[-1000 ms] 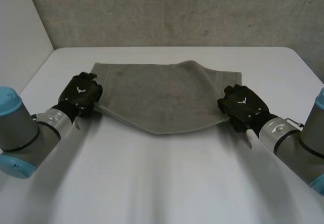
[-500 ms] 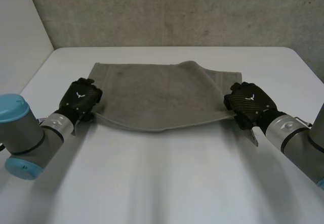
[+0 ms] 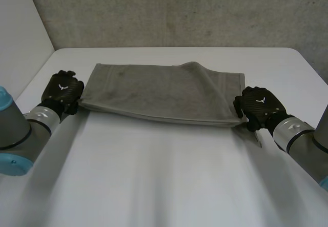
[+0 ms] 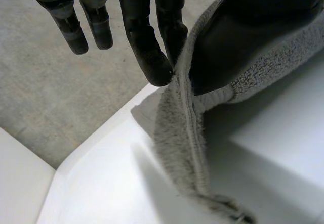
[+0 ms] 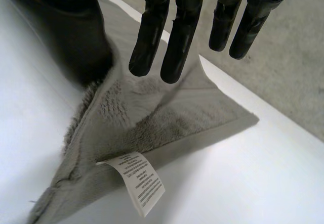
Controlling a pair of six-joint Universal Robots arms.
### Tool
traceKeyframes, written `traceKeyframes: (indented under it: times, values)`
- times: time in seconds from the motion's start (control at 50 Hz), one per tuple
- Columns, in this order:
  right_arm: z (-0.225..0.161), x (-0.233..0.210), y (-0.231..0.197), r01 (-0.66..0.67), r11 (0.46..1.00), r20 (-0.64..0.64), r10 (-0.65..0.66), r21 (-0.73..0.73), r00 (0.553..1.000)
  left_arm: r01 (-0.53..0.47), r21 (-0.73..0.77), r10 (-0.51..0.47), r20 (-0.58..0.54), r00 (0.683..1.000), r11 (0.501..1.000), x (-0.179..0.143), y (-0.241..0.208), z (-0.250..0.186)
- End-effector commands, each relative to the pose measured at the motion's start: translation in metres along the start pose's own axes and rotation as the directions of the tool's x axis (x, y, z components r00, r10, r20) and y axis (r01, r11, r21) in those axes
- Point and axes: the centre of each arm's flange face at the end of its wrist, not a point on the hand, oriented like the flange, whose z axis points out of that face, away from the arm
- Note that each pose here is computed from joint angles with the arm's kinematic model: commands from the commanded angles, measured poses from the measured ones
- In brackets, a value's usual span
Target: Fold the towel.
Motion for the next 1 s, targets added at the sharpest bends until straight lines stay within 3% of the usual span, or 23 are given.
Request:
traceKeyframes:
  times: [0.02, 0.4, 0.46, 0.5, 0.62, 0.68, 0.84, 1.0]
  values:
    - [0.007, 0.002, 0.014, -0.080, 0.996, -0.040, 0.078, -0.047, 0.996, 0.006, 0.002, -0.006, 0.028, 1.000, 1.000, -0.012, -0.003, -0.002]
    - [0.010, 0.008, 0.013, -0.097, 0.992, -0.049, 0.093, -0.083, 0.994, 0.007, 0.005, -0.007, 0.038, 0.999, 1.000, -0.018, -0.012, -0.007]
    - [-0.001, 0.016, -0.020, -0.061, 0.998, -0.055, 0.060, -0.026, 0.997, 0.004, 0.020, -0.004, 0.038, 0.999, 1.000, -0.022, -0.027, -0.013]
    - [-0.017, 0.027, -0.065, -0.006, 0.998, -0.085, 0.011, 0.067, 0.996, 0.004, 0.066, -0.007, 0.046, 0.999, 0.998, -0.029, -0.058, -0.025]
    - [-0.042, 0.034, -0.112, 0.046, 0.986, -0.092, -0.032, 0.161, 0.995, 0.064, 0.162, -0.076, 0.066, 0.995, 0.985, -0.040, -0.104, -0.047]
    - [-0.073, 0.036, -0.142, 0.085, 0.974, -0.094, -0.067, 0.208, 0.993, 0.103, 0.215, -0.120, 0.065, 0.991, 0.971, -0.045, -0.128, -0.063]
    - [-0.096, 0.056, -0.128, 0.153, 0.979, -0.131, -0.136, 0.131, 0.982, 0.150, 0.137, -0.145, -0.045, 0.988, 0.979, -0.039, -0.124, -0.102]
    - [-0.097, 0.059, -0.109, 0.188, 0.978, -0.089, -0.180, 0.092, 0.980, 0.144, 0.080, -0.136, -0.103, 0.985, 0.986, -0.045, -0.112, -0.108]
